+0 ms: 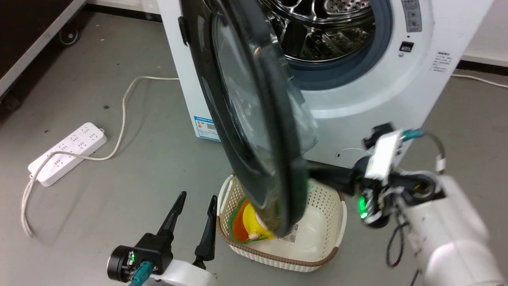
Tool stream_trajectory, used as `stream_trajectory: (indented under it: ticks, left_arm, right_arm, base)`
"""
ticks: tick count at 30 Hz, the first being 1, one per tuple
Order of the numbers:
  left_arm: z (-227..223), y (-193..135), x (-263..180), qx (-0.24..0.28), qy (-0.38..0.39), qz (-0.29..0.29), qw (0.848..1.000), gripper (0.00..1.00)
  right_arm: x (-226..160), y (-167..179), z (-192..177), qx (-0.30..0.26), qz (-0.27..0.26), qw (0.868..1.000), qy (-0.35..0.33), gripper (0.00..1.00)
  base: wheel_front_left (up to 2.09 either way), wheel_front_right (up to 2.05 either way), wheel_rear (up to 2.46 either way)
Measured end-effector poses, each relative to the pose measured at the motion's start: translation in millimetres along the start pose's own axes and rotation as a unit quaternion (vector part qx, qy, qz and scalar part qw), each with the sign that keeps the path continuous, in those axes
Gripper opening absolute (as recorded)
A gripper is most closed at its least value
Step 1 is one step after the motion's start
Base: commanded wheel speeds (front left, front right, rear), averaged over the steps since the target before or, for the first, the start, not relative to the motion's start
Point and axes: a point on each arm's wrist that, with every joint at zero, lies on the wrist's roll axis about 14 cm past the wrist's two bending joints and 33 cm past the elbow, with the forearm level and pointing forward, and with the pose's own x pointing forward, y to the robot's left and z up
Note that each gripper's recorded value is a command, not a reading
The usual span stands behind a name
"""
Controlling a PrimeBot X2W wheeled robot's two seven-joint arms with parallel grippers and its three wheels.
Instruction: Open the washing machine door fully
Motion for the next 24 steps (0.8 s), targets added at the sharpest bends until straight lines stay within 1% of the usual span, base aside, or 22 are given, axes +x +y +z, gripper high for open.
stream_trajectory:
  ticks: [1, 2, 3, 4, 6, 8, 13, 14, 15, 16, 18, 19, 20, 21, 23, 24]
  left_arm:
    - [0, 2, -2, -0.003, 0.001, 0.004, 1.0, 1.0]
    - [0, 2, -2, -0.003, 0.001, 0.004, 1.0, 1.0]
    - [-3, 4, -6, -0.004, 0.005, 0.007, 1.0, 1.0]
    - [-3, 4, -6, -0.004, 0.005, 0.007, 1.0, 1.0]
    - [-6, 4, -9, -0.006, 0.01, 0.009, 1.0, 1.0]
    - [-8, 6, -11, -0.008, 0.014, 0.014, 1.0, 1.0]
    - [-7, 11, -12, -0.009, 0.012, 0.022, 1.0, 1.0]
    - [-6, 11, -12, -0.009, 0.011, 0.024, 1.0, 1.0]
    - [-6, 12, -11, -0.009, 0.01, 0.025, 1.0, 1.0]
    - [-5, 12, -11, -0.009, 0.009, 0.024, 1.0, 1.0]
    - [-2, 12, -10, -0.01, 0.004, 0.023, 1.0, 1.0]
    - [1, 12, -9, -0.01, -0.001, 0.023, 1.0, 1.0]
    - [1, 12, -9, -0.01, -0.001, 0.023, 1.0, 1.0]
    - [2, 12, -8, -0.01, -0.003, 0.023, 1.0, 1.0]
    - [3, 11, -8, -0.017, -0.006, 0.022, 1.0, 1.0]
    - [3, 11, -8, -0.021, -0.007, 0.021, 1.0, 1.0]
  right_arm:
    - [12, -1, -19, -0.002, 0.007, 1.0, 0.021, 0.0]
    - [12, -1, -19, -0.002, 0.007, 1.0, 0.021, 0.0]
    - [24, -2, -37, -0.006, 0.011, 0.999, 0.042, 0.0]
    - [24, -2, -37, -0.006, 0.011, 0.999, 0.042, 0.0]
    - [35, -1, -53, -0.011, 0.015, 0.998, 0.057, 0.0]
    - [47, 4, -63, -0.018, 0.022, 0.998, 0.059, 0.0]
    - [51, 6, -64, -0.018, 0.025, 0.999, 0.043, 0.0]
    - [51, 5, -62, -0.018, 0.022, 0.999, 0.036, 0.27]
    - [49, 3, -58, -0.02, 0.018, 0.999, 0.024, 0.93]
    - [47, 2, -53, -0.024, 0.013, 1.0, 0.009, 1.0]
    - [39, 2, -43, -0.037, 0.006, 0.999, -0.019, 1.0]
    - [26, 4, -25, -0.072, -0.006, 0.995, -0.062, 1.0]
    - [26, 4, -25, -0.072, -0.006, 0.995, -0.062, 1.0]
    - [17, 8, -14, -0.097, -0.012, 0.991, -0.092, 1.0]
    - [-7, 18, 11, -0.15, -0.018, 0.975, -0.162, 1.0]
    - [-35, 30, 33, -0.213, -0.027, 0.947, -0.237, 1.0]
  base:
    - [0.0, 0.0, 0.0]
    - [0.0, 0.0, 0.0]
    - [0.0, 0.0, 0.0]
    - [0.0, 0.0, 0.0]
    - [0.0, 0.0, 0.0]
    - [0.0, 0.0, 0.0]
    - [0.0, 0.0, 0.0]
    - [0.0, 0.0, 0.0]
    - [0.0, 0.0, 0.0]
    - [0.0, 0.0, 0.0]
    - [0.0, 0.0, 0.0]
    - [0.0, 0.0, 0.0]
    - [0.0, 0.0, 0.0]
    - [0.0, 0.0, 0.0]
    - [0.0, 0.0, 0.0]
    - [0.0, 0.0, 0.0]
